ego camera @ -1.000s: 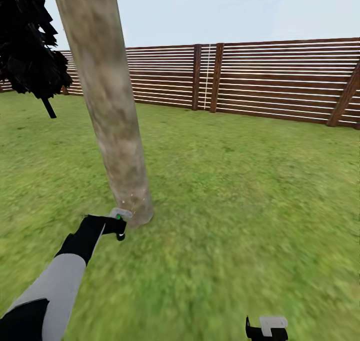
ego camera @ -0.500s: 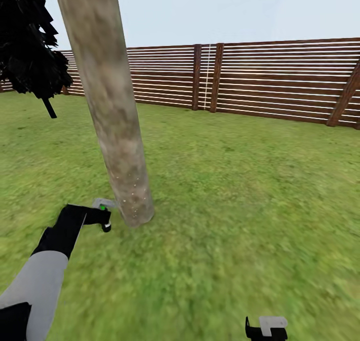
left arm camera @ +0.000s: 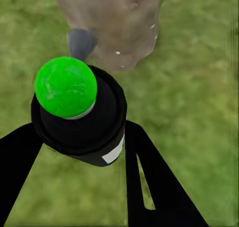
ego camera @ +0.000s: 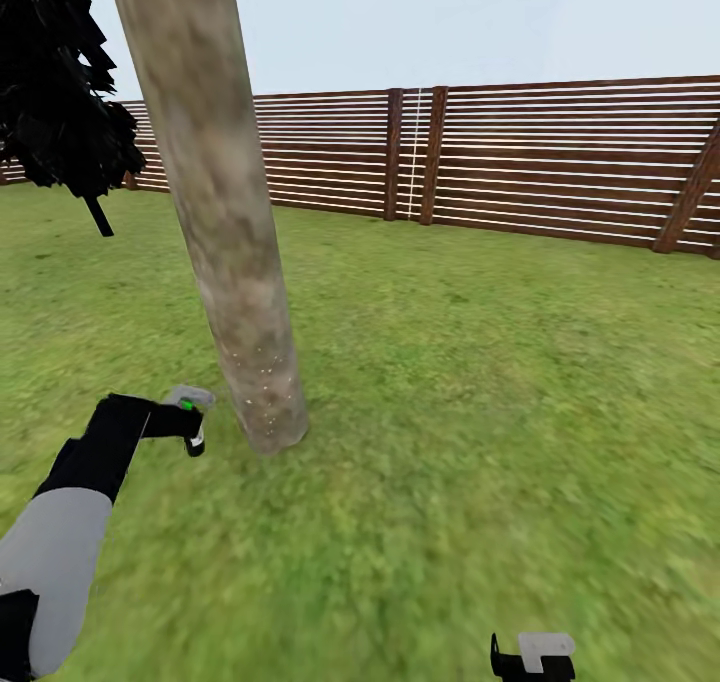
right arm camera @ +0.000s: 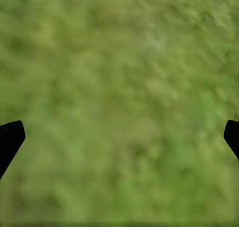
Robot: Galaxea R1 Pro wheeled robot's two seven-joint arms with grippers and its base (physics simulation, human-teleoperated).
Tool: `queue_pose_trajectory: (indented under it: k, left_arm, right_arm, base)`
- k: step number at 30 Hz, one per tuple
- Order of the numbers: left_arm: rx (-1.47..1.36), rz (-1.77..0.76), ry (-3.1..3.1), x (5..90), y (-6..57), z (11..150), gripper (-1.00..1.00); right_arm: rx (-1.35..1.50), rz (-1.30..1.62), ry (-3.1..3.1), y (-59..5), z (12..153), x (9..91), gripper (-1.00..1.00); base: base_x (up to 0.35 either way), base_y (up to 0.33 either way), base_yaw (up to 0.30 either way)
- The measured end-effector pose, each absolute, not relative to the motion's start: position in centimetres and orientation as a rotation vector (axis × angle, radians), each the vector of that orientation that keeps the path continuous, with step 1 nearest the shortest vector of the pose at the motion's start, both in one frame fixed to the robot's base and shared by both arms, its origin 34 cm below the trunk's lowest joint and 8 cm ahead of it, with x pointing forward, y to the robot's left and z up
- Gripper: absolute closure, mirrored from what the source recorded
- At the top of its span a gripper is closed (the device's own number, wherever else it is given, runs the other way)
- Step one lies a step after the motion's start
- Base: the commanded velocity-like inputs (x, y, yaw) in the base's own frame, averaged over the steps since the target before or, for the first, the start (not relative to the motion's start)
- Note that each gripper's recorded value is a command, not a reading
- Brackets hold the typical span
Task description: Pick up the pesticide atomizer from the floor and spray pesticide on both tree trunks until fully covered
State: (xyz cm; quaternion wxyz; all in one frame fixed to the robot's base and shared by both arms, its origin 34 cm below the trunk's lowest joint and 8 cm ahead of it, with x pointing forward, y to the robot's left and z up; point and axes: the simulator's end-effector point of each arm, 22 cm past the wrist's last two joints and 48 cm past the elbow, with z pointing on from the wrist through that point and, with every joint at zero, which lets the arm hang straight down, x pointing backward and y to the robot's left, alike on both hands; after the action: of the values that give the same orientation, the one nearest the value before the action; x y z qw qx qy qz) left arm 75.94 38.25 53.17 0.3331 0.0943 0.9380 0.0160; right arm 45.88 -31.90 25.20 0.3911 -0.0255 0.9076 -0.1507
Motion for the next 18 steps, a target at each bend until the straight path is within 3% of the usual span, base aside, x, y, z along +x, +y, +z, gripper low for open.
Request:
queue_pose_trajectory:
  k: [5, 14, 18]
  left_arm:
    - [0.266, -0.055, 2.430, 77.5, 32.8, 54.8, 1.00]
    - [0.229, 0.036, 2.417, 78.1, 37.5, 57.1, 1.00]
    - [0.257, -0.006, 2.432, 77.9, 35.3, 55.8, 1.00]
  right_arm:
    - [-0.065, -0.384, 2.305, -32.0, 25.2, 45.9, -1.00]
    - [-0.066, -0.383, 2.305, -31.9, 25.2, 45.9, -1.00]
    - [-0.066, -0.383, 2.305, -31.9, 25.2, 45.9, -1.00]
  base:
    - [0.000, 0.000, 0.000]
    - [0.000, 0.000, 0.000]
    - [0.000, 0.000, 0.000]
